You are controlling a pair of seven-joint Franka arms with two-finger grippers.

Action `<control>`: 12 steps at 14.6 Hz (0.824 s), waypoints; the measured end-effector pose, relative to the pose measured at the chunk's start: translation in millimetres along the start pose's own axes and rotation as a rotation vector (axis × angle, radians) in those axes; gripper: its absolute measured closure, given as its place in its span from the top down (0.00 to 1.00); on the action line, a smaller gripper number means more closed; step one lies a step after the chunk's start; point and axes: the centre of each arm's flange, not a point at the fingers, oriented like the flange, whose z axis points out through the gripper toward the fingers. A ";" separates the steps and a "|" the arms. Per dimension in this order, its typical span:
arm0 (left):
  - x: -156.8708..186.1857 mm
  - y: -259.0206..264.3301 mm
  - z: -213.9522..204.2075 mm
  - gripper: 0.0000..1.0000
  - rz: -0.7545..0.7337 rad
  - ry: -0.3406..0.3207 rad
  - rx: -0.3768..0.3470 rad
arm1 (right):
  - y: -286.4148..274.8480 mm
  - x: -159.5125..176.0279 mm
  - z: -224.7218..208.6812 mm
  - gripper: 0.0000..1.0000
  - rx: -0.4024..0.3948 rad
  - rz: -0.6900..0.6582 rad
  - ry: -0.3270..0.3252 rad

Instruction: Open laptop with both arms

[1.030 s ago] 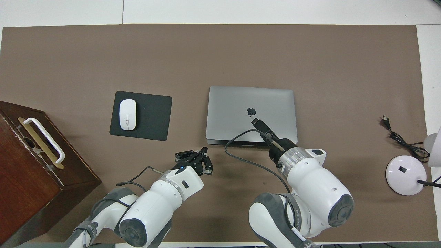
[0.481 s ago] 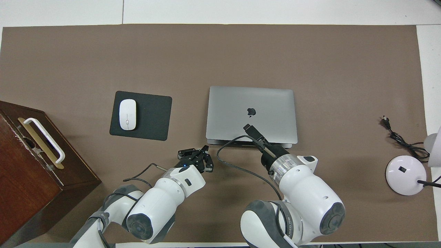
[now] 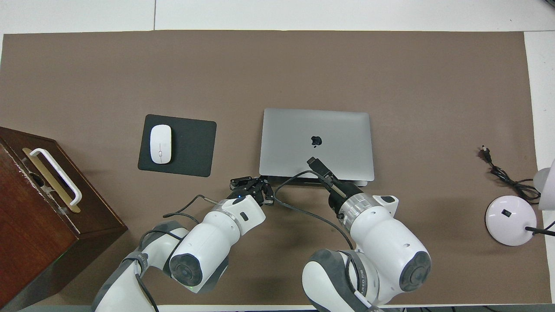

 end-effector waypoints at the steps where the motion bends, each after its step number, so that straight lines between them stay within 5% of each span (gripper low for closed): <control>1: 1.4 0.2 2.9 0.01 -0.001 0.001 0.000 | 1.2 -0.2 1.5 1.00 -0.004 0.000 -0.001; 12: 7.2 -4.7 6.5 0.01 0.023 0.009 0.008 | -4.8 -14.0 1.8 1.00 0.008 0.022 -0.018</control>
